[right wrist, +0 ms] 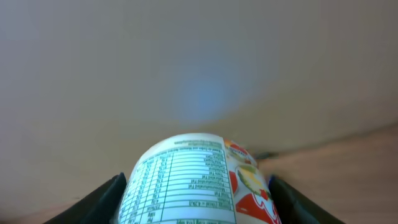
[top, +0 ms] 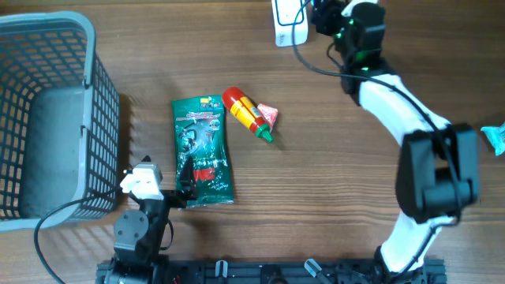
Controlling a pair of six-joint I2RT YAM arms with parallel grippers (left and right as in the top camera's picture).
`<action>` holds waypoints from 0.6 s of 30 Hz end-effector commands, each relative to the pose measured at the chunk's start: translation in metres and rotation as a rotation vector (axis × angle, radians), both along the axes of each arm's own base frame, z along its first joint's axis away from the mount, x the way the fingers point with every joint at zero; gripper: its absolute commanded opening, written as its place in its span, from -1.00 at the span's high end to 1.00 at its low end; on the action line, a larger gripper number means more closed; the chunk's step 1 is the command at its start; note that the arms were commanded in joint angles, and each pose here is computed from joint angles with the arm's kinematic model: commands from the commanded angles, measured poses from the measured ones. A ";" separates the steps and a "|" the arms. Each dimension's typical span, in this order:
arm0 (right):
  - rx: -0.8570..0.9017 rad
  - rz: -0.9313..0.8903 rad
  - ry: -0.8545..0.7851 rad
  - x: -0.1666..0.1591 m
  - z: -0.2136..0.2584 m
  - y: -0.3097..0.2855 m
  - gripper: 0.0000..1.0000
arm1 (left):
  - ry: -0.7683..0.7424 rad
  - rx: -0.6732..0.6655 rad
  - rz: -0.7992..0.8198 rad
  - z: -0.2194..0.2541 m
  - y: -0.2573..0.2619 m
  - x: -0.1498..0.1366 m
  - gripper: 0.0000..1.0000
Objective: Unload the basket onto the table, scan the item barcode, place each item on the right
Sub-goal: 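Hold the jar under the scanner with the right gripper, then carry the jar right and set it beside the wipes pack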
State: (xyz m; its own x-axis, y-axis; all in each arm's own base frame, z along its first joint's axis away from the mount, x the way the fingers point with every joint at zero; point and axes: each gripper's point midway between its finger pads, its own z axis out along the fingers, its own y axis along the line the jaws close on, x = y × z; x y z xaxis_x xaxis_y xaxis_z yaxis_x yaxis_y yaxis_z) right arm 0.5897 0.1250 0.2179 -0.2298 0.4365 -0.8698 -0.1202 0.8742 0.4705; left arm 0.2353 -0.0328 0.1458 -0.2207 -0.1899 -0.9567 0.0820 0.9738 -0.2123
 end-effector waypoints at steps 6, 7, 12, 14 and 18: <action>-0.014 0.065 -0.138 0.022 -0.021 0.044 0.14 | -0.004 0.017 -0.008 -0.001 0.000 0.000 -1.00; -0.015 0.070 -0.135 0.026 -0.024 0.048 0.12 | -0.004 0.017 -0.008 -0.001 0.000 0.000 -1.00; -0.021 0.043 -0.140 0.048 -0.023 0.056 0.10 | -0.004 0.017 -0.008 -0.001 0.000 0.000 -1.00; -0.054 0.044 -0.135 0.054 -0.020 0.057 0.10 | -0.004 0.017 -0.008 -0.001 0.000 0.000 -1.00; -0.082 0.048 -0.118 0.058 -0.015 0.058 0.14 | -0.004 0.017 -0.008 -0.001 0.000 0.000 -1.00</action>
State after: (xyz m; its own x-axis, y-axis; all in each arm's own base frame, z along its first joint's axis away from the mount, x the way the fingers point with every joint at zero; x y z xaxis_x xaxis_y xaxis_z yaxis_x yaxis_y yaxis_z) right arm 0.6407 0.1826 0.1833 -0.1893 0.3729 -0.9083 -0.2086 0.8887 0.4083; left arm 0.2353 -0.0328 0.1459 -0.2204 -0.1900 -0.9567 0.0821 0.9738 -0.2123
